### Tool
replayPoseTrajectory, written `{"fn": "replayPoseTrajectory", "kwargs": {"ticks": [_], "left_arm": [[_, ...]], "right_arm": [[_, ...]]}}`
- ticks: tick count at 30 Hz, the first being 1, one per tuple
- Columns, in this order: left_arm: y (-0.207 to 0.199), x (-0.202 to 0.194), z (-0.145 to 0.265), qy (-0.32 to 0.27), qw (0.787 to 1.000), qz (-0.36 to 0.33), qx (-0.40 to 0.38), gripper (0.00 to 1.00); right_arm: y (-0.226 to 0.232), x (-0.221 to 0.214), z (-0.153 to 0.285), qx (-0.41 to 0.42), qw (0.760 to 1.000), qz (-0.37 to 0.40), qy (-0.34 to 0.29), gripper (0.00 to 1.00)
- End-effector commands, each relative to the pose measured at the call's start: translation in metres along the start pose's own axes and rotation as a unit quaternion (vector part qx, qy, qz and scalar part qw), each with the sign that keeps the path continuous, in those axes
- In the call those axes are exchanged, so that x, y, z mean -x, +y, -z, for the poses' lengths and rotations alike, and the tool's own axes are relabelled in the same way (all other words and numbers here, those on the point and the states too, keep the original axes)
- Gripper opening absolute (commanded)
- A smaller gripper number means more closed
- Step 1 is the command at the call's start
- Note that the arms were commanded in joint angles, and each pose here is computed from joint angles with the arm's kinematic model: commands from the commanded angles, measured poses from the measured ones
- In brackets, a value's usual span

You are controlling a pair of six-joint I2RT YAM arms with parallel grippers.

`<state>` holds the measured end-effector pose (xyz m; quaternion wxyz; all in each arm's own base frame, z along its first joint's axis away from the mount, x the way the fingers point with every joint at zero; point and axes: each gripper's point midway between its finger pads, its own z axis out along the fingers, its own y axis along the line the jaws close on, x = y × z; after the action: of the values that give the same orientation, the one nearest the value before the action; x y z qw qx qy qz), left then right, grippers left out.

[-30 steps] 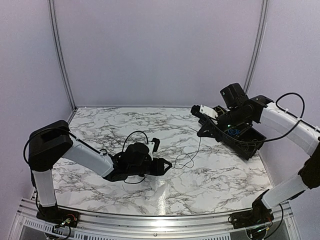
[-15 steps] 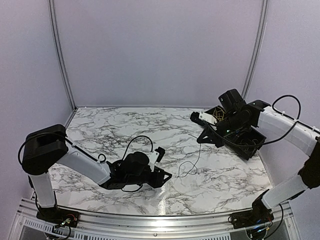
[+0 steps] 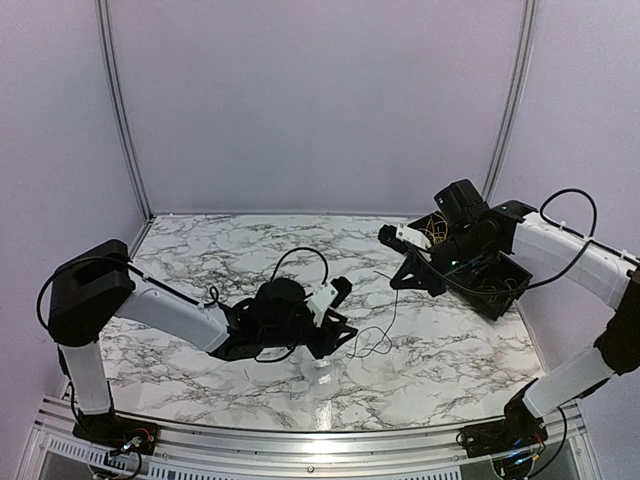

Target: Untangle the cables

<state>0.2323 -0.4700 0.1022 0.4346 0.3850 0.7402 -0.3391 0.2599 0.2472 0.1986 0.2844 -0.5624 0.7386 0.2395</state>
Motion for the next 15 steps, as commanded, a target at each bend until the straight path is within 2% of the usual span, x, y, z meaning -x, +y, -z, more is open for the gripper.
{"fn": "replayPoseTrajectory", "kwargs": {"ticks": [1,8,15], "left_arm": [[-0.016,-0.023,-0.018,0.055,0.993,-0.078,-0.069,0.41],[-0.025,-0.048,-0.028,0.086,0.985,-0.104,-0.108,0.41],[-0.016,-0.060,-0.041,0.097,0.984,-0.123,-0.083,0.42]], "right_arm": [[0.003,0.010,0.000,0.011,1.000,0.004,-0.014,0.01],[0.002,0.009,-0.004,0.016,1.000,0.001,-0.011,0.01],[0.001,0.011,-0.008,0.025,1.000,-0.004,-0.010,0.02]]}}
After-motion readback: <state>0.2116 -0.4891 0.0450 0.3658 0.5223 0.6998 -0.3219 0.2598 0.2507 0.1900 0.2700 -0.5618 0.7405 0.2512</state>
